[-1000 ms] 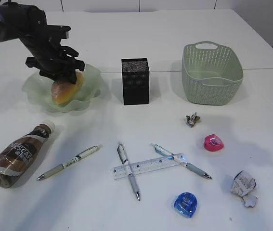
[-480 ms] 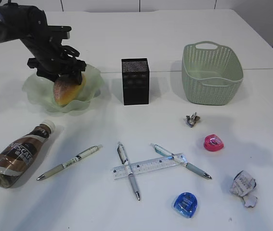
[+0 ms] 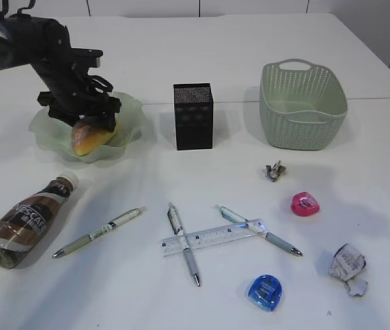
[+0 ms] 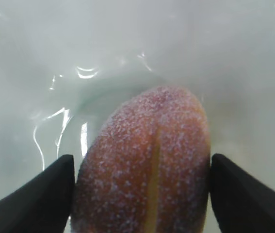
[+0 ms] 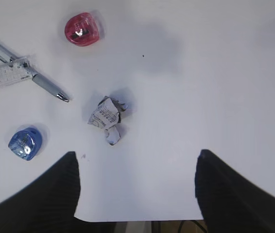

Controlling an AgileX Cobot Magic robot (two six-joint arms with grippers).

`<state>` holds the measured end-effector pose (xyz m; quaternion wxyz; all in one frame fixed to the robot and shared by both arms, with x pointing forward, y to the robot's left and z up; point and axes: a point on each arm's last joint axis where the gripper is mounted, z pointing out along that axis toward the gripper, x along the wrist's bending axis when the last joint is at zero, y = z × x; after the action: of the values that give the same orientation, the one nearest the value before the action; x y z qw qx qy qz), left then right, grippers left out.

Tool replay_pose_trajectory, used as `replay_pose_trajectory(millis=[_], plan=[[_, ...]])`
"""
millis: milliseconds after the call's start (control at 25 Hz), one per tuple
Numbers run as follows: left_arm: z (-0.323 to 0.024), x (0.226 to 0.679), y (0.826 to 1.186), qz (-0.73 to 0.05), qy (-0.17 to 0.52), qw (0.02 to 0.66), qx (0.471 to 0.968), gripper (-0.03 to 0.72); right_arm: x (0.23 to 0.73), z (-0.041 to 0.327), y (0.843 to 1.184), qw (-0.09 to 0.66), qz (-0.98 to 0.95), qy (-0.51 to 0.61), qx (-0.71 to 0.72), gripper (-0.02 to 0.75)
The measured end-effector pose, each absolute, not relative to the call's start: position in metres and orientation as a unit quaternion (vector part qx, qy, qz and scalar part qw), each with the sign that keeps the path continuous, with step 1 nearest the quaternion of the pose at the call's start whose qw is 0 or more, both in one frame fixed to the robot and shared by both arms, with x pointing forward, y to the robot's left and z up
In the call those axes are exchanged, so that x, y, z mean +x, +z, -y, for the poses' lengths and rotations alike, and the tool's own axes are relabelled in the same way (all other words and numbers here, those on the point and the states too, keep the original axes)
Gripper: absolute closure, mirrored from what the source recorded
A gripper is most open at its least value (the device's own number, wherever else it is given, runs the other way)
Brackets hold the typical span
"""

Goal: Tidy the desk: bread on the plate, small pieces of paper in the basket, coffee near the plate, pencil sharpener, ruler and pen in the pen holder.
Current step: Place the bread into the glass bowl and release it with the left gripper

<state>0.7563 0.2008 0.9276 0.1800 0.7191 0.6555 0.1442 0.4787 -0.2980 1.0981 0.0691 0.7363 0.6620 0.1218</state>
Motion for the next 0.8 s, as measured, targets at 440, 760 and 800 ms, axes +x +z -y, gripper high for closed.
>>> replay_pose_trajectory(millis=[440,760,800], plan=[[-0.2011,0.7565,0.9284,-0.655,0.145,0.179,0.72,0.083,0.4786,0.2989,1.098,0.072,-0.659,0.119,0.739,0.166],[-0.2006,0.7598,0.9302,-0.652,0.158,0.194,0.716,0.092,0.4785,0.2993,1.0979,0.073,-0.659,0.117,0.739,0.166],[-0.2005,0.7603,0.9305,-0.651,0.16,0.197,0.715,0.099,0.4785,0.2993,1.0979,0.073,-0.659,0.117,0.739,0.166]])
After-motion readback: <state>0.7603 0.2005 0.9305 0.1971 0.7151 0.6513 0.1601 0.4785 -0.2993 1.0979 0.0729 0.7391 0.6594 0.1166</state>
